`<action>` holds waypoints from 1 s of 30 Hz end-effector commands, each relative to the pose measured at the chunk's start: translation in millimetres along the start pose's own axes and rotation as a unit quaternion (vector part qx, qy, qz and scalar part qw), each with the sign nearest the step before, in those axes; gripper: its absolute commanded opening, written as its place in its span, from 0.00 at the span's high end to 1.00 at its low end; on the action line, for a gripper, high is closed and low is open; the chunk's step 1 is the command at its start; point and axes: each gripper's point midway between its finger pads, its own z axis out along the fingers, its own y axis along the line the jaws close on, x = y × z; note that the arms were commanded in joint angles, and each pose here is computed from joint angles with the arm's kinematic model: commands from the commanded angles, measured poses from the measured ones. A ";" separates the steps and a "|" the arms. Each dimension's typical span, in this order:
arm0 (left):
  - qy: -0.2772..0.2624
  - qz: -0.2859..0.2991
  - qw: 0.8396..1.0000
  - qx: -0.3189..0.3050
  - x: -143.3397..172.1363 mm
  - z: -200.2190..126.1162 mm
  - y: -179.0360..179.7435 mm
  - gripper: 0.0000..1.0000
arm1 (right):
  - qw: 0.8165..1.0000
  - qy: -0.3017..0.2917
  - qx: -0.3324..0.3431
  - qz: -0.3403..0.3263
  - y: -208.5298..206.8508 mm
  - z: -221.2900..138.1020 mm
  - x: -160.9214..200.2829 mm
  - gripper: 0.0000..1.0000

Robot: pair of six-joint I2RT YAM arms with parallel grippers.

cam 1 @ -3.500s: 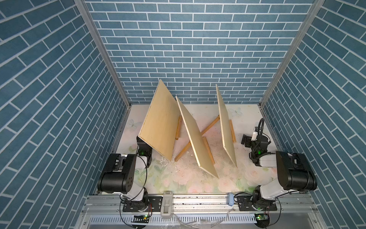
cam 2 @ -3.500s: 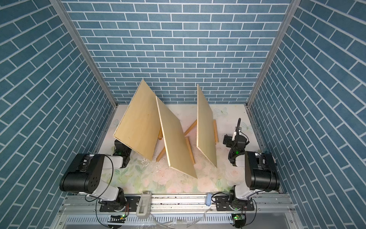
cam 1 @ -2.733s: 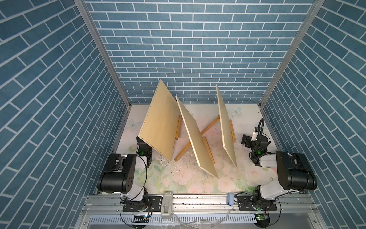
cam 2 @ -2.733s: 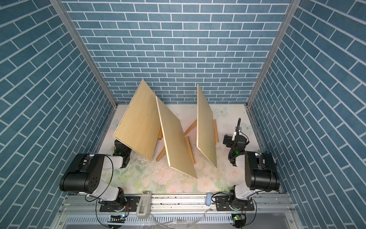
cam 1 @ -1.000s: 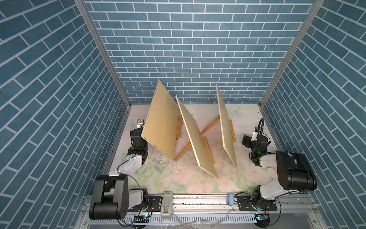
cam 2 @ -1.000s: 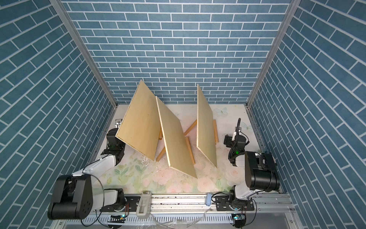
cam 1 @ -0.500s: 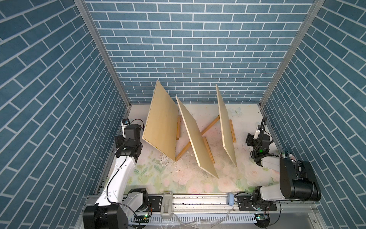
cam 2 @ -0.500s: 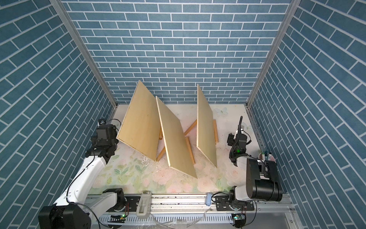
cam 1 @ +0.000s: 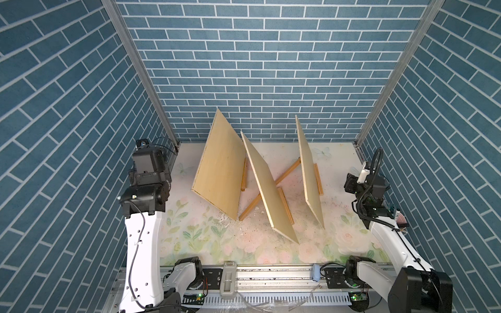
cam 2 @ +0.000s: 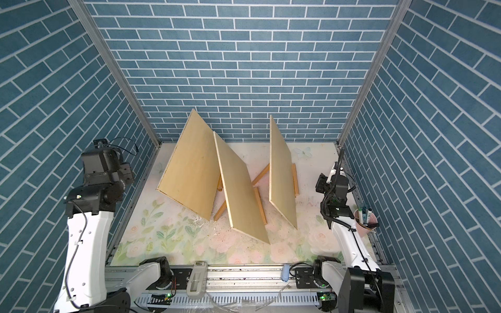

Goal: Disassemble the easel
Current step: Pick up the drawing board from the easel.

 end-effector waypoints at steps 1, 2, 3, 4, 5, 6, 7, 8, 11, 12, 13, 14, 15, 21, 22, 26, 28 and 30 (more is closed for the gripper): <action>0.080 0.017 0.995 0.065 18.3 -13.0 -15.7 0.42 | 0.996 0.083 -0.027 0.019 12.3 -14.1 5.8 0.42; 0.090 0.012 0.992 0.087 14.5 -17.4 -22.0 0.44 | 0.994 0.101 -0.038 0.021 17.6 -16.9 0.8 0.42; 0.100 0.006 0.990 0.103 12.4 -20.5 -26.8 0.44 | 0.992 0.114 -0.045 0.022 21.4 -19.2 -5.1 0.43; 0.110 0.002 0.985 0.130 9.3 -25.5 -34.7 0.44 | 0.989 0.132 -0.063 0.025 29.4 -22.5 -10.1 0.44; 0.121 -0.003 0.980 0.156 7.2 -29.1 -43.9 0.43 | 0.985 0.149 -0.077 0.029 36.2 -25.7 -14.7 0.45; 0.129 -0.013 0.976 0.174 5.0 -32.4 -49.9 0.42 | 0.982 0.161 -0.087 0.033 40.7 -28.5 -19.7 0.46; 0.138 -0.025 0.971 0.194 2.9 -36.4 -56.6 0.42 | 0.979 0.172 -0.099 0.038 46.4 -32.4 -25.9 0.46; 0.145 -0.034 0.965 0.216 0.9 -40.9 -63.7 0.41 | 0.976 0.182 -0.111 0.043 51.8 -36.2 -30.6 0.46; 0.153 -0.068 0.947 0.273 -8.6 -50.3 -83.4 0.36 | 0.966 0.205 -0.146 0.054 66.1 -46.3 -37.7 0.46; 0.152 -0.079 0.942 0.289 -12.1 -53.6 -88.7 0.35 | 0.963 0.213 -0.156 0.058 70.1 -49.2 -37.9 0.46; 0.150 -0.086 0.935 0.311 -17.0 -56.2 -96.2 0.35 | 0.959 0.220 -0.166 0.063 74.0 -51.5 -38.6 0.48; 0.149 -0.091 0.927 0.331 -21.0 -58.1 -103.1 0.34 | 0.955 0.228 -0.177 0.069 78.1 -53.4 -37.6 0.50; 0.151 -0.096 0.922 0.343 -23.8 -58.0 -108.4 0.34 | 0.953 0.232 -0.182 0.074 80.8 -55.2 -38.3 0.51; 0.174 -0.117 0.892 0.401 -35.5 -52.7 -137.2 0.25 | 0.949 0.227 -0.202 0.082 92.5 -73.3 -51.2 0.52; 0.174 -0.119 0.892 0.400 -35.6 -48.4 -139.2 0.27 | 0.950 0.222 -0.205 0.082 93.9 -75.1 -53.7 0.52; 0.180 -0.133 0.895 0.386 -37.1 -28.5 -145.4 0.38 | 0.947 0.225 -0.210 0.090 100.4 -74.9 -56.2 0.51; 0.180 -0.129 0.895 0.386 -39.7 -18.7 -153.5 0.40 | 0.945 0.230 -0.213 0.092 106.0 -70.0 -55.5 0.51; 0.172 -0.115 0.898 0.387 -45.1 -13.6 -162.5 0.42 | 0.943 0.238 -0.213 0.091 111.9 -63.5 -53.4 0.51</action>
